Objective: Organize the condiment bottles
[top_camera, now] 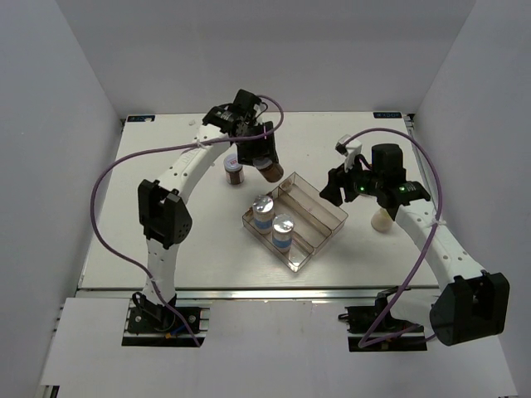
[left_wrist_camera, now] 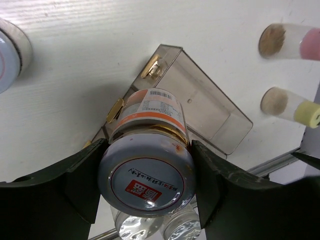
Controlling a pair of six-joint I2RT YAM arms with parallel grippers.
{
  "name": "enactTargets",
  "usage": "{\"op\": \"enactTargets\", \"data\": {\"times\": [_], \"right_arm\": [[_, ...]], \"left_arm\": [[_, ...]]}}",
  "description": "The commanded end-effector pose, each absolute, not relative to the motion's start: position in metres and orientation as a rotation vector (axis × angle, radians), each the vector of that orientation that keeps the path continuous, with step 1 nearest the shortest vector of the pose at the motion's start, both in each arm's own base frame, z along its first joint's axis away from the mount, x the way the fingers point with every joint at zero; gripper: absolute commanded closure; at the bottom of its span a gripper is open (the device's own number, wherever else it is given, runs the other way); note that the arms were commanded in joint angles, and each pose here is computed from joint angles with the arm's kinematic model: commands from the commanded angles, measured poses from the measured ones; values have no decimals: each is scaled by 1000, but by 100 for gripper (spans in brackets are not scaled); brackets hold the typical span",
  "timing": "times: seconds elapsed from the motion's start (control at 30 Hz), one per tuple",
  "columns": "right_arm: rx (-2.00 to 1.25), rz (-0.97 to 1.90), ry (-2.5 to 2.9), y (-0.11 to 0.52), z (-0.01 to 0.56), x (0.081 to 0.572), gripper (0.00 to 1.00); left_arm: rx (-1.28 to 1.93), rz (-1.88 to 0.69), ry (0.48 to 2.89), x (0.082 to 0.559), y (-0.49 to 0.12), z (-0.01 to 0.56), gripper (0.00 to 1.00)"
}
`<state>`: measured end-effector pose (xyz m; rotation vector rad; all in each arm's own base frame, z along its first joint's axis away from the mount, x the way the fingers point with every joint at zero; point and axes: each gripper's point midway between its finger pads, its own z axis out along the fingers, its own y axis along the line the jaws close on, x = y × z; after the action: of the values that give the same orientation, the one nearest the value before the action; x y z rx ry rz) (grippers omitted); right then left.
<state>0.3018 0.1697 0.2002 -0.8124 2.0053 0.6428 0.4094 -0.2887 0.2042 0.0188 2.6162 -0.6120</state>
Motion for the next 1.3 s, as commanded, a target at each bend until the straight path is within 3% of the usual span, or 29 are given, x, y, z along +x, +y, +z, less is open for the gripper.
{"op": "enactTargets", "data": {"times": [0.0,0.53,1.27], "right_arm": [[-781,627,1962,167,210,305,35],[-771,637,1976,167,200,302,35],[-760,640,1974,167,196,300,35]], "left_arm": [[140,-734,2544,401,-307,242,100],[344,-781,2702,360,-330,194,100],[419,-527,2822,344,-327,137,100]]}}
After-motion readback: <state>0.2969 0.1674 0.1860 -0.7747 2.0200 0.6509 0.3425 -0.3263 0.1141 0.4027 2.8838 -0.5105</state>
